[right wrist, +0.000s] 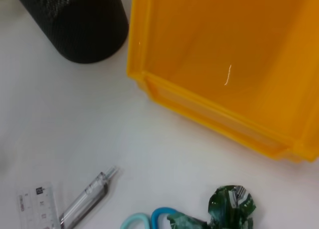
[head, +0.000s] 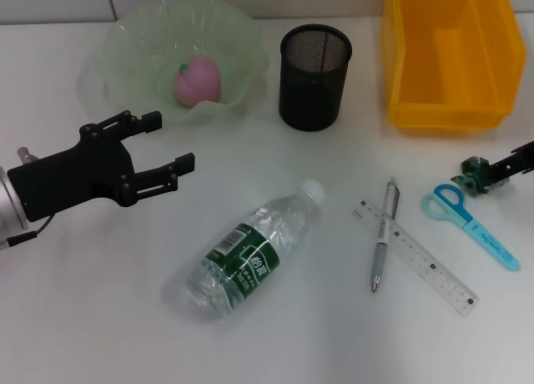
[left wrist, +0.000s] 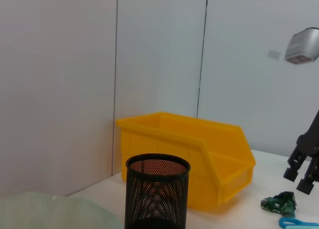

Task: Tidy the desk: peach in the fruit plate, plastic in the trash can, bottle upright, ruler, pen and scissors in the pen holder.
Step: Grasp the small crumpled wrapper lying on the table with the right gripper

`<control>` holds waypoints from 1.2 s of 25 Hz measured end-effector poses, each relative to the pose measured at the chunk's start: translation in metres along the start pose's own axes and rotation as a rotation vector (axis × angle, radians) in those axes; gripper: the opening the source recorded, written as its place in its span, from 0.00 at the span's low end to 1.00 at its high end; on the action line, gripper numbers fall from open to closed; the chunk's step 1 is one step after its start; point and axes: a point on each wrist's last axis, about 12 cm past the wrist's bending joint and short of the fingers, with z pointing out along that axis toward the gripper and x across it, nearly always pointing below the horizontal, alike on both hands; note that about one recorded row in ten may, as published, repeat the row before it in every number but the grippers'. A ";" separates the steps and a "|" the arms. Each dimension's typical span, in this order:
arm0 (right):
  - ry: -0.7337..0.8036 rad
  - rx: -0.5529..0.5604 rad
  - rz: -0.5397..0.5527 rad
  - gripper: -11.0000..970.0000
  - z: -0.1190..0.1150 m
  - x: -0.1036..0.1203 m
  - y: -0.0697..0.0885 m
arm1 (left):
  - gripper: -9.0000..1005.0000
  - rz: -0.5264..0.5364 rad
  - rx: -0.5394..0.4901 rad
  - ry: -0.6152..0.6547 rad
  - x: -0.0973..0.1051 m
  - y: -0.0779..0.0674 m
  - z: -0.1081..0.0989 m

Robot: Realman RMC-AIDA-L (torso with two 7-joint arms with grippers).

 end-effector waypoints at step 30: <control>0.016 -0.008 -0.003 0.56 0.042 -0.007 0.005 | 0.78 0.002 -0.002 0.000 0.000 0.000 0.001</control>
